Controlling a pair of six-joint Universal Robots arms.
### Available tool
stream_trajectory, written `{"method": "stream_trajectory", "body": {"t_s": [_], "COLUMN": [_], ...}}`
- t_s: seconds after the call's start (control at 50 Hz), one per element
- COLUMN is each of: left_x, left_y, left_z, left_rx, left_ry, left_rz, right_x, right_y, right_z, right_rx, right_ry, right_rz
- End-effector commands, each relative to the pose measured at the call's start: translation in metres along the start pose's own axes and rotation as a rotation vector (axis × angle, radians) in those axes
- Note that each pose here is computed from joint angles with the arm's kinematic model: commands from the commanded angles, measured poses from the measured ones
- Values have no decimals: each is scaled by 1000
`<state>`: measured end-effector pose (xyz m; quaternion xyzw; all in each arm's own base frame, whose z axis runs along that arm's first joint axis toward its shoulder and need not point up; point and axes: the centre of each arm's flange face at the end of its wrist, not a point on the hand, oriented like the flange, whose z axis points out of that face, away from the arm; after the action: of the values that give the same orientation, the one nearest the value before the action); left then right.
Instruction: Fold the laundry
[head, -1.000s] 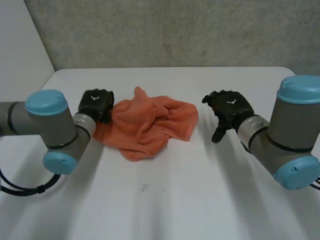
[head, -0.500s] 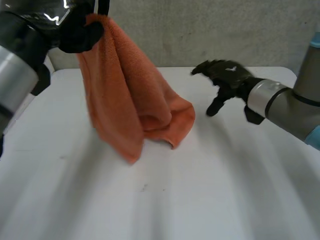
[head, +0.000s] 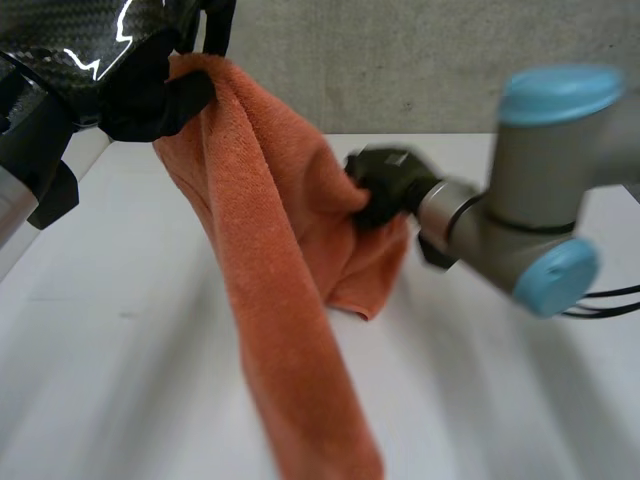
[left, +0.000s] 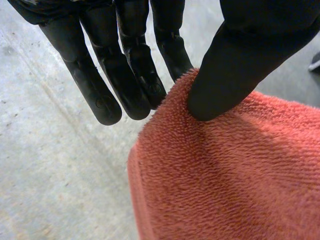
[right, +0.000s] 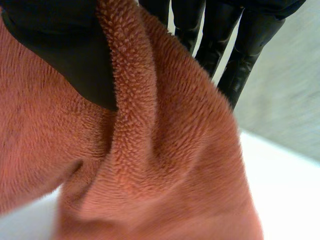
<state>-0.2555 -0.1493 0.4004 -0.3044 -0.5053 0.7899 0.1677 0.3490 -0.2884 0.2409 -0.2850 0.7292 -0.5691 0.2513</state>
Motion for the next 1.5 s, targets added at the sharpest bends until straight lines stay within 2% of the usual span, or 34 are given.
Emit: {"method": "stream_trajectory", "body": {"t_s": [0.02, 0.08, 0.1, 0.16, 0.22, 0.24, 0.26, 0.34, 0.4, 0.42, 0.48, 0.5, 0.6, 0.74, 0.86, 1.08, 1.34, 1.5], "left_x": [-23, -24, -23, -18, -13, -12, -12, -3, 4, 4, 9, 10, 21, 19, 21, 22, 22, 21], "left_y": [42, 53, 61, 78, 93, 103, 103, 122, 126, 126, 125, 125, 97, 65, 45, 38, 37, 35], "left_z": [15, 18, 20, 21, 21, 22, 22, 20, 15, 15, 10, 9, -1, -10, -18, -22, -23, -24], "left_rx": [-98, -120, -137, -178, -224, -250, -250, -307, -323, -323, -326, -325, -251, -158, -99, -78, -75, -69], "left_ry": [-73, -72, -69, -57, -39, -33, -33, -8, 11, 11, 25, 28, 52, 38, 38, 41, 38, 35], "left_rz": [110, 104, 96, 80, 65, 57, 57, 37, 29, 29, 25, 24, 33, 56, 66, 69, 69, 69], "right_x": [37, 35, 27, 18, 9, 3, 3, -17, -16, -8, 2, 18, 41, 41, 42, 44, 39, 42], "right_y": [-68, -71, -66, -51, -16, 3, 3, 33, 28, 12, 1, -10, -20, -1, 34, 74, 83, 93], "right_z": [-70, -90, -107, -121, -137, -145, -145, -163, -161, -153, -146, -139, -135, -119, -96, -82, -87, -77], "right_rx": [168, 177, 158, 99, -83, -192, -193, -402, -382, -282, -212, -133, -74, -126, -275, -387, -344, -343], "right_ry": [184, 202, 201, 192, 158, 125, 124, 6, 21, 73, 123, 185, 248, 136, 20, 1, -1, -7], "right_rz": [-149, -199, -236, -266, -301, -321, -321, -412, -416, -393, -356, -300, -184, -97, -8, 35, 11, 10]}}
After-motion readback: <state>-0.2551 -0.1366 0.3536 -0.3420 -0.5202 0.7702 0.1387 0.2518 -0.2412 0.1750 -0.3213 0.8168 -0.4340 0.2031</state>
